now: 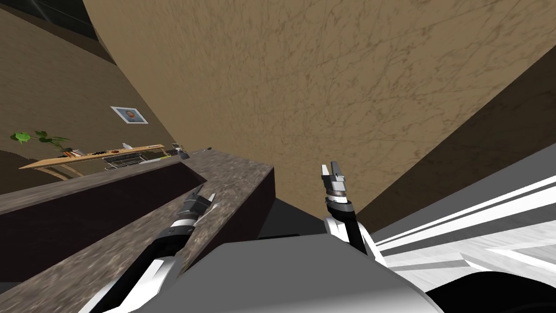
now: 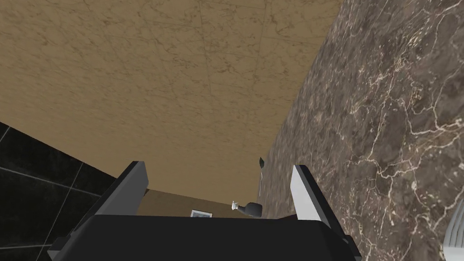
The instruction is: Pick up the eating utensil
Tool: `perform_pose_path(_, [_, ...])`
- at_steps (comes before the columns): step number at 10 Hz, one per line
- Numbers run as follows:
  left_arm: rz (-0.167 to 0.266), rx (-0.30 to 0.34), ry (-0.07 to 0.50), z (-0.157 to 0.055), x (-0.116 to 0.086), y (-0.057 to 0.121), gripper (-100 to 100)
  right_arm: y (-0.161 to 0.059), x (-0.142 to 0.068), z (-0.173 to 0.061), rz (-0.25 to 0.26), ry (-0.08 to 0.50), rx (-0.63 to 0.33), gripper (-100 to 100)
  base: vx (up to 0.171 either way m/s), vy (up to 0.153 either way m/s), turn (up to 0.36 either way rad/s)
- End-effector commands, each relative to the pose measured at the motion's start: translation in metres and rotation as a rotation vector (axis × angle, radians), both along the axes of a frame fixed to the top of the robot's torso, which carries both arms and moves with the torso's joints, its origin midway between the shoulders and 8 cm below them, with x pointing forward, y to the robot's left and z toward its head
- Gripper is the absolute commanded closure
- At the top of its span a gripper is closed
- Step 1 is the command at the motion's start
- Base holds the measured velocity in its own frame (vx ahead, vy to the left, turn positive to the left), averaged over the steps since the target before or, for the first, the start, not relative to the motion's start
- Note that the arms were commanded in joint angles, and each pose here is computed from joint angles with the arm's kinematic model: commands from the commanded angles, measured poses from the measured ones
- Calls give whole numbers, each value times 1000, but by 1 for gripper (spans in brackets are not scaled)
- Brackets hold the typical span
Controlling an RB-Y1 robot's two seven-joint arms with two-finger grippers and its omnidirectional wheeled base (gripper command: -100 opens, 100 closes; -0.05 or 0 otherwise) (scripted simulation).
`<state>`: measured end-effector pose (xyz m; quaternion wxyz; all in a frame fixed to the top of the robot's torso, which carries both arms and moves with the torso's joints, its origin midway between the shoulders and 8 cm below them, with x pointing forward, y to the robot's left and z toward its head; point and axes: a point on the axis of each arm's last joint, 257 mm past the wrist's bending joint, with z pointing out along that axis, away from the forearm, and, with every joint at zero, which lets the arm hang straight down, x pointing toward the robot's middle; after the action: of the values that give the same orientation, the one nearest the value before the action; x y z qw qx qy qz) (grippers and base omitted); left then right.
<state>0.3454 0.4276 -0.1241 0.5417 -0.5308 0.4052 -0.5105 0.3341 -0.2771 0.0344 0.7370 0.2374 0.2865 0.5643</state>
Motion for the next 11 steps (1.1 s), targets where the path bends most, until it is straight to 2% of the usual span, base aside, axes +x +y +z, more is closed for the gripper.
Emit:
perform_pose_path(1, [11,-24,52,-13,-2,9,-100,0,0,0,0,0,0,0,48,-42,7])
perform_pose_path(2, [17,-56,94,-21,-5,20,-100,0,0,0,0,0,0,0,70,-43,10])
perform_pose_path(3, [23,-60,115,-27,-6,22,-100,0,0,0,0,0,0,0,53,-38,13])
perform_pose_path(6, [49,-131,227,-51,-13,45,-100,0,0,0,0,0,0,0,53,-35,11])
perform_pose_path(7, [58,-136,255,-58,-15,47,-100,0,0,0,0,0,0,0,53,-38,11])
perform_pose_path(8, [67,-168,293,-64,-18,57,-100,0,0,0,0,0,0,0,70,-51,14])
perform_pose_path(10, [78,-173,324,-73,-21,58,-100,0,0,0,0,0,0,0,37,-27,5])
perform_pose_path(11, [91,-207,368,-81,-25,68,-100,0,0,0,0,0,0,0,40,-22,13])
